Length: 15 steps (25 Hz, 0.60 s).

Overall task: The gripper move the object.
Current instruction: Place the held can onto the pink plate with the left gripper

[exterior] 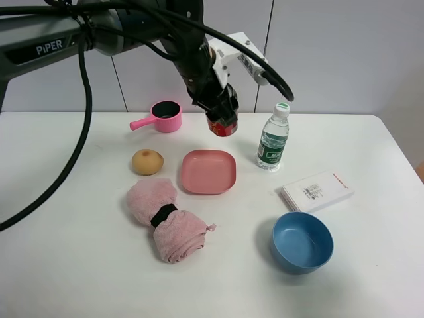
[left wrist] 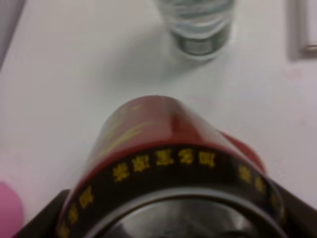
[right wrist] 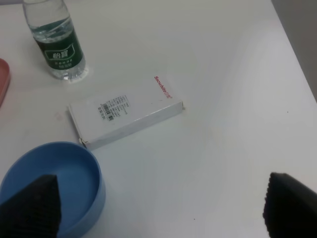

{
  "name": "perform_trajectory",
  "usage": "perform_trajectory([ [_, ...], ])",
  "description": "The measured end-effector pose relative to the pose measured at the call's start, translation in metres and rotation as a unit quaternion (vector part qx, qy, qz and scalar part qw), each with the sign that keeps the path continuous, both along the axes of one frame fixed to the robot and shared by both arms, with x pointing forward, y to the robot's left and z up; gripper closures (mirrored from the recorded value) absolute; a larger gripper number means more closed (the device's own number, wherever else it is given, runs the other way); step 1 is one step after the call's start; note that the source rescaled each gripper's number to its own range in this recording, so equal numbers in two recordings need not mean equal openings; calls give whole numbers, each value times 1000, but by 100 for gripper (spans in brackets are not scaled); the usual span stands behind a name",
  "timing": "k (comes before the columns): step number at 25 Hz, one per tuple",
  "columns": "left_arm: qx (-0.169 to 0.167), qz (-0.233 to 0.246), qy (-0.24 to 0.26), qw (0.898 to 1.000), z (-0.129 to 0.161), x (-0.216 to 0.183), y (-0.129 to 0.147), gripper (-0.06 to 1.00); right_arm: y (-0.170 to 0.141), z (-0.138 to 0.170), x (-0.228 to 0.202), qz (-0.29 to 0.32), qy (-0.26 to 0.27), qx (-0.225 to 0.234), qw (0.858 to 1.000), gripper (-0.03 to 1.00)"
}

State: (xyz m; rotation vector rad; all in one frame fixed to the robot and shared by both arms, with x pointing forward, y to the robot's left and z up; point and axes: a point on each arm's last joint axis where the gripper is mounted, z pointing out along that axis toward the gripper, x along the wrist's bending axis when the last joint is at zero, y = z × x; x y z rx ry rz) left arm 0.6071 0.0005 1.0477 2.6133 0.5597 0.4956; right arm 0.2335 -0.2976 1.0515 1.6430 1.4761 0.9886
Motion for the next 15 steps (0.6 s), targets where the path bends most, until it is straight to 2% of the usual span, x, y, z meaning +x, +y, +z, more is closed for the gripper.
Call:
perform_trajectory([
  [6, 30, 38, 38, 998, -29, 26, 26, 93, 0, 0, 0, 0, 0, 0, 1000, -3],
  [10, 59, 42, 75, 995, -58, 30, 27, 93, 0, 0, 0, 0, 0, 0, 1000, -3],
  [15, 76, 43, 106, 991, -86, 32, 25, 93, 0, 0, 0, 0, 0, 0, 1000, -3],
])
